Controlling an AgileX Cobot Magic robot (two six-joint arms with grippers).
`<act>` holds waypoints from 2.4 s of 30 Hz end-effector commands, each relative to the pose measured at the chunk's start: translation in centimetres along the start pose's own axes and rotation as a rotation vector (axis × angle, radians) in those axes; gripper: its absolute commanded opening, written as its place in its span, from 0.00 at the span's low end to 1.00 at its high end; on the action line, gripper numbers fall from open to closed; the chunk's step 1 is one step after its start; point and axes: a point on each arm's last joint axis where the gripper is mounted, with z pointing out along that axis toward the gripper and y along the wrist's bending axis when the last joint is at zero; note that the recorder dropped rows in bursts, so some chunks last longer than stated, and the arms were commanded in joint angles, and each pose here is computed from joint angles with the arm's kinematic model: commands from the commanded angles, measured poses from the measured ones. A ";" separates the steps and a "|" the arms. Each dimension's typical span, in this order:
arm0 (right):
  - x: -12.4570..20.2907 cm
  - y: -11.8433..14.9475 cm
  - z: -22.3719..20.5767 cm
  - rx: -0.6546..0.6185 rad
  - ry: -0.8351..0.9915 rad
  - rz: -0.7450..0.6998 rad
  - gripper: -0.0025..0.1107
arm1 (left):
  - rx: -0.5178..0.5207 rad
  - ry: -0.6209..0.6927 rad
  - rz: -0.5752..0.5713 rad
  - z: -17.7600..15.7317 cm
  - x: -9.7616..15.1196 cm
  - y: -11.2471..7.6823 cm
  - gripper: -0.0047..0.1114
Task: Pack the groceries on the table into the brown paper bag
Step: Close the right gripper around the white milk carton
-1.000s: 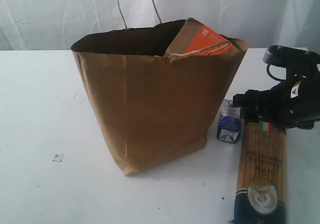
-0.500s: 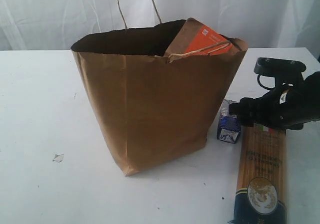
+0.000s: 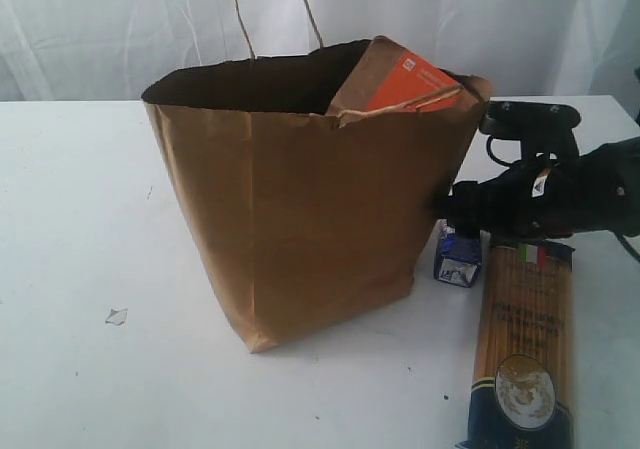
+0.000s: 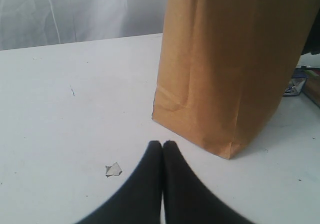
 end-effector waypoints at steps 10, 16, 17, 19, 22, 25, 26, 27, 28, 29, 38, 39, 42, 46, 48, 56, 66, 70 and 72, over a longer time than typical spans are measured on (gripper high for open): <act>0.9 0.5 2.7 -0.021 -0.004 -0.018 0.64 | 0.001 0.002 -0.003 0.0 0.1 0.0 0.04; 0.7 1.0 3.5 -0.025 0.012 -0.027 0.64 | 0.001 0.002 -0.003 0.0 0.1 0.0 0.04; 0.7 1.1 3.7 -0.027 0.015 -0.030 0.64 | 0.001 0.002 -0.003 0.0 0.1 0.0 0.04; 0.8 1.4 4.2 -0.031 0.024 -0.036 0.64 | 0.001 0.002 -0.003 0.0 0.1 0.0 0.04; 1.0 1.7 5.1 -0.029 0.058 -0.044 0.63 | 0.001 0.002 -0.003 0.0 0.1 0.0 0.04; 1.5 1.7 5.7 -0.027 0.081 -0.046 0.62 | 0.001 0.002 -0.003 0.0 0.1 0.0 0.04; 1.6 1.7 5.7 -0.026 0.084 -0.046 0.61 | 0.001 0.002 -0.003 0.0 0.1 0.0 0.04; 1.6 1.7 5.7 -0.025 0.090 -0.046 0.60 | 0.001 0.002 -0.003 0.0 0.1 0.0 0.04; 1.7 1.7 5.7 -0.023 0.097 -0.047 0.57 | 0.001 0.002 -0.003 0.0 0.1 0.0 0.04; 1.7 1.7 5.7 -0.021 0.102 -0.047 0.53 | 0.001 0.002 -0.003 0.0 0.1 0.0 0.04; 2.6 1.4 5.1 0.004 0.199 -0.050 0.05 | 0.001 0.002 -0.003 0.0 0.1 0.0 0.04; 2.7 1.4 4.8 0.006 0.205 -0.051 0.02 | 0.001 0.002 -0.003 0.0 0.1 0.0 0.04; 2.9 1.6 3.5 0.001 0.201 -0.056 0.02 | 0.001 0.002 -0.003 0.0 0.1 0.0 0.04; 3.2 2.2 1.6 -0.012 0.202 -0.073 0.02 | 0.001 0.002 -0.003 0.0 0.1 0.0 0.04; 3.6 2.5 0.8 -0.017 0.216 -0.086 0.02 | 0.001 0.002 -0.003 0.0 0.1 0.0 0.04; 5.3 4.7 -1.3 -0.063 0.262 -0.126 0.02 | 0.001 0.002 -0.003 0.0 0.1 0.0 0.04; 7.0 7.6 -2.2 -0.122 0.323 -0.185 0.02 | 0.001 0.002 -0.003 0.0 0.1 0.0 0.04; 7.7 8.5 -2.5 -0.137 0.361 -0.185 0.02 | 0.001 0.002 -0.003 0.0 0.1 0.0 0.04; 8.0 8.8 -2.6 -0.143 0.375 -0.191 0.02 | 0.001 0.002 -0.003 0.0 0.1 0.0 0.04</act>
